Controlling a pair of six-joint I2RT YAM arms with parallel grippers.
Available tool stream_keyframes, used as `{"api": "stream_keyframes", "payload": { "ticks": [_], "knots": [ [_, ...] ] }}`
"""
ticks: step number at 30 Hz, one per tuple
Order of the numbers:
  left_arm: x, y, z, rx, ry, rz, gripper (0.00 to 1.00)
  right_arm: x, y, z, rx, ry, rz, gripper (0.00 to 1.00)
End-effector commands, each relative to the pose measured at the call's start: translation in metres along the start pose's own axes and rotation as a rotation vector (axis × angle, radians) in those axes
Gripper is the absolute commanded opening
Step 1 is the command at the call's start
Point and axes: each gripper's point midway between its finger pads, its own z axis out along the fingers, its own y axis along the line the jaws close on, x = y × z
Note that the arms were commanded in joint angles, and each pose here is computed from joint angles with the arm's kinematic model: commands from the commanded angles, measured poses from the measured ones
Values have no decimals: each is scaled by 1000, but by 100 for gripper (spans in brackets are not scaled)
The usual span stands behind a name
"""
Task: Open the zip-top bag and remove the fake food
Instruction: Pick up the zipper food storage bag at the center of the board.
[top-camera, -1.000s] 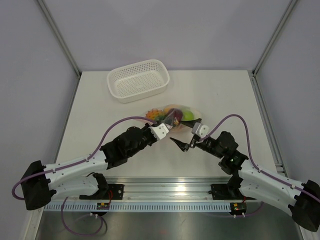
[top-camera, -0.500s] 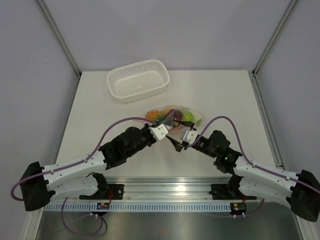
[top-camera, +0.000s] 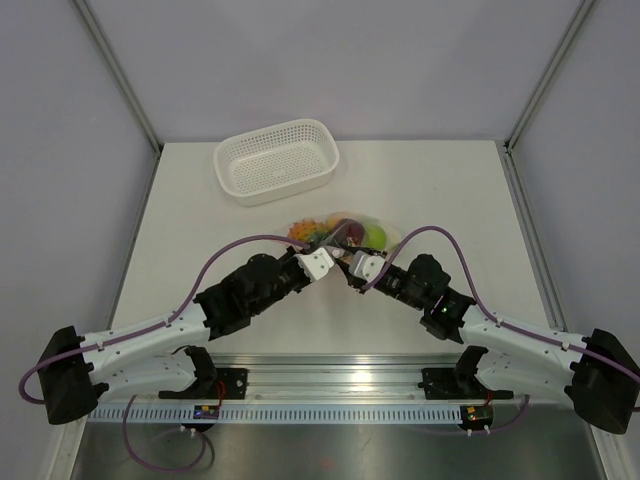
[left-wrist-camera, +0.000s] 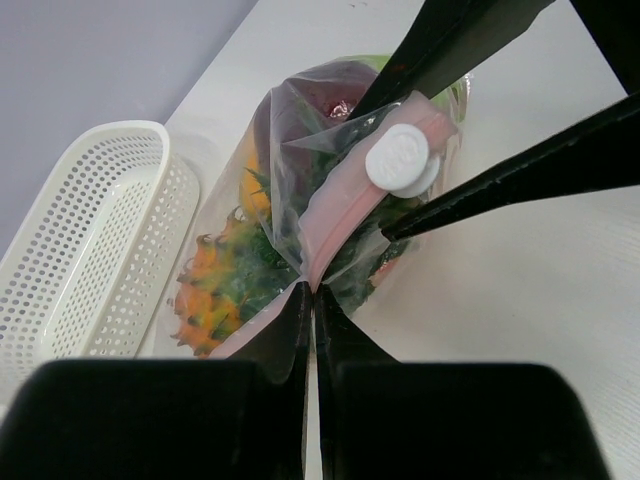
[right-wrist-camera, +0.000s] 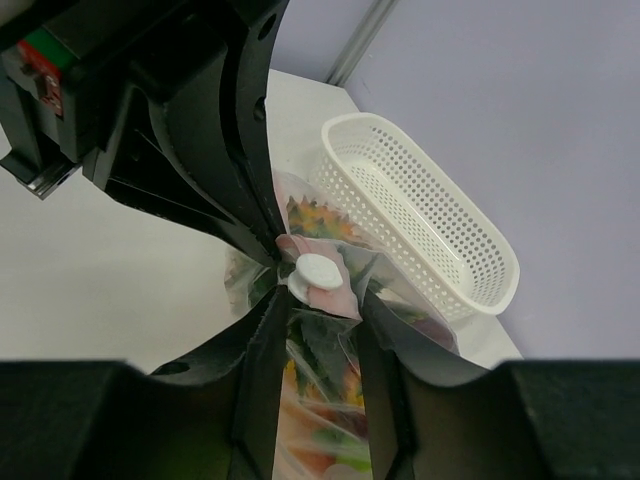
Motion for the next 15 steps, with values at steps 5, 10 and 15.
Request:
{"api": "stream_keyframes", "payload": {
  "ticks": [5,10,15],
  "knots": [
    [-31,18,-4,-65,-102,-29,0,-23,-19,-1,69,-65,-30,34],
    [-31,19,-5,-68,-102,-31,0,-22,-18,1,67,-62,-18,19],
    [-32,20,-5,-70,-104,-38,0,-24,-19,2,75,-64,21,0]
  ]
}}
